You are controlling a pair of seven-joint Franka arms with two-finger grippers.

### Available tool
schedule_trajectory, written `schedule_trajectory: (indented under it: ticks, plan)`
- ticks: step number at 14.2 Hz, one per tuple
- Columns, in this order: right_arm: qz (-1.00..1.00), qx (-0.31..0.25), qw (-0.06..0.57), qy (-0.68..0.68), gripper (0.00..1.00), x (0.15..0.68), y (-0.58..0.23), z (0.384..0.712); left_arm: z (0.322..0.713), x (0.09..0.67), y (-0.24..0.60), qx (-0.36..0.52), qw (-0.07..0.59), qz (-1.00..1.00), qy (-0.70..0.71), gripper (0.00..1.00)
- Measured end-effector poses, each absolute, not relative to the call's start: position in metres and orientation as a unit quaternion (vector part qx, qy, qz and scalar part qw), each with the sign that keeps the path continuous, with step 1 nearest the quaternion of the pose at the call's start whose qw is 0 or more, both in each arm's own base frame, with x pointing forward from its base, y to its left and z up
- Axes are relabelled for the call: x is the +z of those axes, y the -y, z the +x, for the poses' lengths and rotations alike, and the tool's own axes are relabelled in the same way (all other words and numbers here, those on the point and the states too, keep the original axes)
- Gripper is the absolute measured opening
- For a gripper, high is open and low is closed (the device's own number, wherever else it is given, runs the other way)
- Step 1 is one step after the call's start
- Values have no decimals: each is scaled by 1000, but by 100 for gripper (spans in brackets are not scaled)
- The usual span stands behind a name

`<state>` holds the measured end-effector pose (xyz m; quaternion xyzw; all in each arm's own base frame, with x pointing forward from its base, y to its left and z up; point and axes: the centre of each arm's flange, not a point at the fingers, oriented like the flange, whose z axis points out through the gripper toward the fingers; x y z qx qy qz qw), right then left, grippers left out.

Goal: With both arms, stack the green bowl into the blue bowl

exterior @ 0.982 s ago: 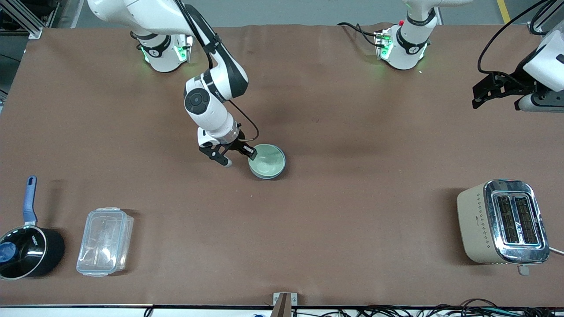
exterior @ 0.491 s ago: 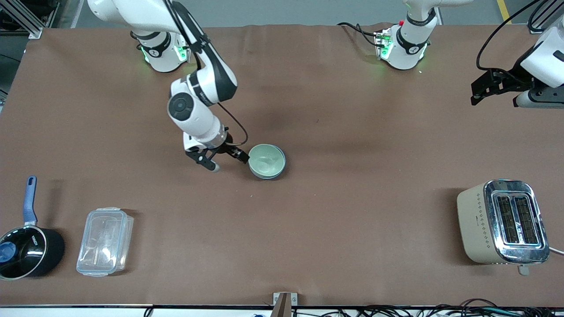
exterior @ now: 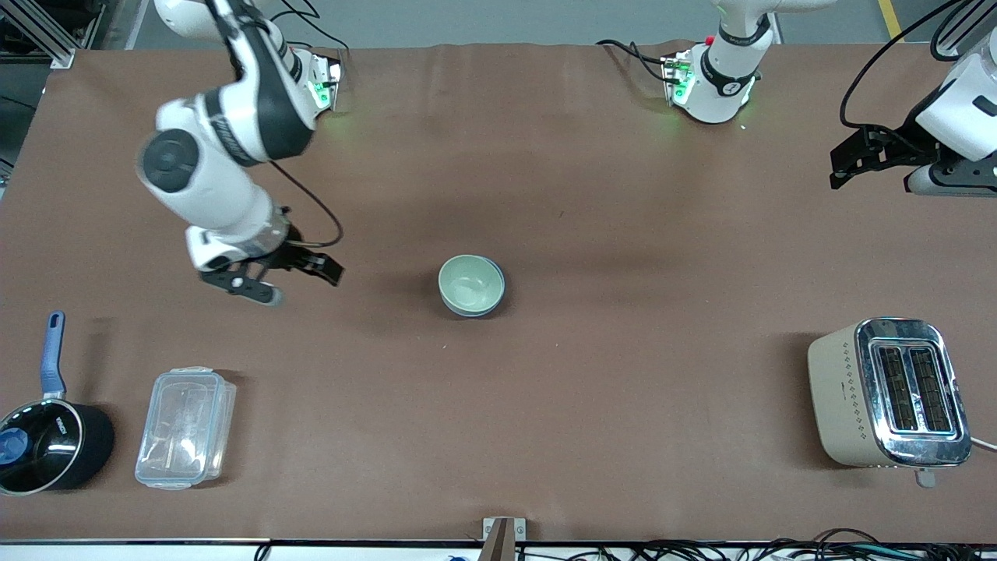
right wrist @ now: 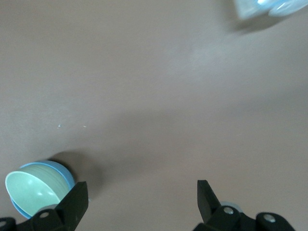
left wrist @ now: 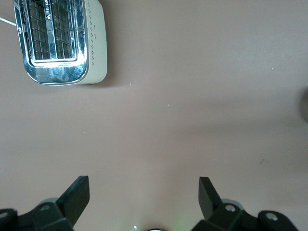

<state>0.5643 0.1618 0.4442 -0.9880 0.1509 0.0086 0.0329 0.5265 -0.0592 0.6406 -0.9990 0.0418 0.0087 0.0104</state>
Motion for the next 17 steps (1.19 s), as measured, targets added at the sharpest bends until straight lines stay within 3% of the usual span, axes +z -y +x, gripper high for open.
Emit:
schedule_trajectory:
  ticks: [4, 9, 13, 17]
  plan:
    - [-993, 18, 36, -107, 100, 548, -45, 575, 527, 641, 57, 9, 10, -999, -40, 100]
    - [-997, 25, 38, -61, 100, 637, 64, 552, 526, 641, 61, 9, 10, -999, -44, 100]
    - [-999, 0, 24, -43, 100, 682, 66, 530, 526, 641, 62, 9, 10, -999, -44, 100]
    - [-999, -6, 19, -36, 100, 686, 50, 517, 526, 641, 65, 10, 11, -999, -47, 100]
